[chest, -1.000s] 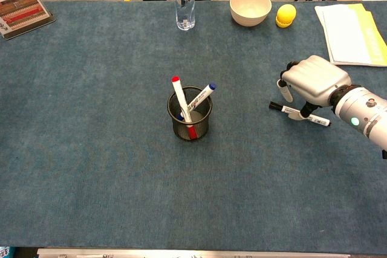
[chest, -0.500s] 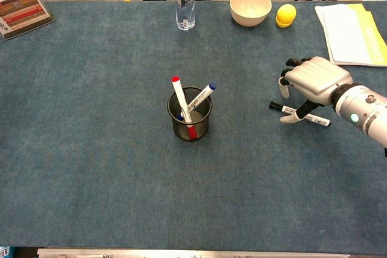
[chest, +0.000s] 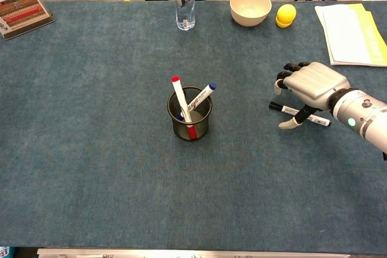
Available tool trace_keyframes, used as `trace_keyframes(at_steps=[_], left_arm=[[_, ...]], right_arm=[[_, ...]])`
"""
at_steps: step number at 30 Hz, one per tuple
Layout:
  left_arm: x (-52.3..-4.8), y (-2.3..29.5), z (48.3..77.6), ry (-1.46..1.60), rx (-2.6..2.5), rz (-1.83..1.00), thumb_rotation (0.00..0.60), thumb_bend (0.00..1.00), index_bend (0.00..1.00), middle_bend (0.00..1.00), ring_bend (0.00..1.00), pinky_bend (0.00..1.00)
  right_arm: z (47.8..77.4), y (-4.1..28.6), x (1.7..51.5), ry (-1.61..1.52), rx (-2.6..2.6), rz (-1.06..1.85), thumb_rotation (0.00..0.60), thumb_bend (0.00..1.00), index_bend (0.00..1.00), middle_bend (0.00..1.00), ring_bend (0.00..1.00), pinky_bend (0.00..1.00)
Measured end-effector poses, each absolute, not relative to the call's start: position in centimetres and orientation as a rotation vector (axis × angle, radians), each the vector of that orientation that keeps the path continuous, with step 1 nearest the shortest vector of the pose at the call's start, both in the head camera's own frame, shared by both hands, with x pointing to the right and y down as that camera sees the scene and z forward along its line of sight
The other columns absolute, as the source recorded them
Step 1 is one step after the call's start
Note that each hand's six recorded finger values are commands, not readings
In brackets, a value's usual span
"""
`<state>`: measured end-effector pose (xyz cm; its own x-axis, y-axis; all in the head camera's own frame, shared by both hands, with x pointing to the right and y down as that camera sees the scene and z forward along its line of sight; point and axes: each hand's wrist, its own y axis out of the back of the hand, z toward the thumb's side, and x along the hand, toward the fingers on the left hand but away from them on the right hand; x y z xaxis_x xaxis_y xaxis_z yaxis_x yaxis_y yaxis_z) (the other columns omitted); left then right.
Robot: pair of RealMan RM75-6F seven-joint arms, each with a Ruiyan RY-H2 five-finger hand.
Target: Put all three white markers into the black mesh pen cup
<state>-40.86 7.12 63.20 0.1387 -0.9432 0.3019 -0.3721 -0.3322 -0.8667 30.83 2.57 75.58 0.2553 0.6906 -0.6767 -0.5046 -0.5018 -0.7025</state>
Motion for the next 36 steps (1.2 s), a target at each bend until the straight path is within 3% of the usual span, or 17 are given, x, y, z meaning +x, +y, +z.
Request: trace_keyframes(at_steps=[10, 21, 23, 27, 32, 36], left_arm=[[-41.2, 7.2, 63.0, 1.277, -1.791, -1.168, 0.6, 0.34, 0.31, 0.07, 0.0, 0.0], [-41.2, 7.3, 63.0, 1.277, -1.796, -1.165, 0.6, 0.34, 0.31, 0.07, 0.0, 0.0], [-41.2, 7.3, 63.0, 1.277, -1.799, -1.165, 0.6, 0.34, 0.31, 0.07, 0.0, 0.0], [-41.3, 7.4, 63.0, 1.278, -1.801, -1.164, 0.6, 0.34, 0.31, 0.07, 0.0, 0.0], [-41.4, 7.4, 62.9, 1.282, -1.802, -1.163, 0.6, 0.34, 0.31, 0.07, 0.0, 0.0], [-41.5, 7.4, 62.9, 1.282, -1.802, -1.163, 0.6, 0.34, 0.31, 0.07, 0.0, 0.0]], right_arm=[[75.8, 3.8, 29.8, -0.136, -1.548, 1.432, 0.313, 0.1, 0.3, 0.17, 0.02, 0.14], [74.7, 5.5, 30.1, -0.125, -1.582, 1.399, 0.325, 0.16, 0.4, 0.21, 0.02, 0.14], [74.5, 5.4, 30.2, -0.137, -1.572, 1.392, 0.374, 0.19, 0.42, 0.23, 0.02, 0.14], [74.3, 4.8, 30.1, -0.186, -1.545, 1.369, 0.54, 0.23, 0.5, 0.27, 0.03, 0.14], [74.9, 4.2, 30.6, -0.233, -1.508, 1.371, 0.592, 0.25, 0.53, 0.28, 0.04, 0.14], [75.3, 4.3, 30.4, -0.24, -1.508, 1.369, 0.6, 0.25, 0.54, 0.29, 0.05, 0.14]])
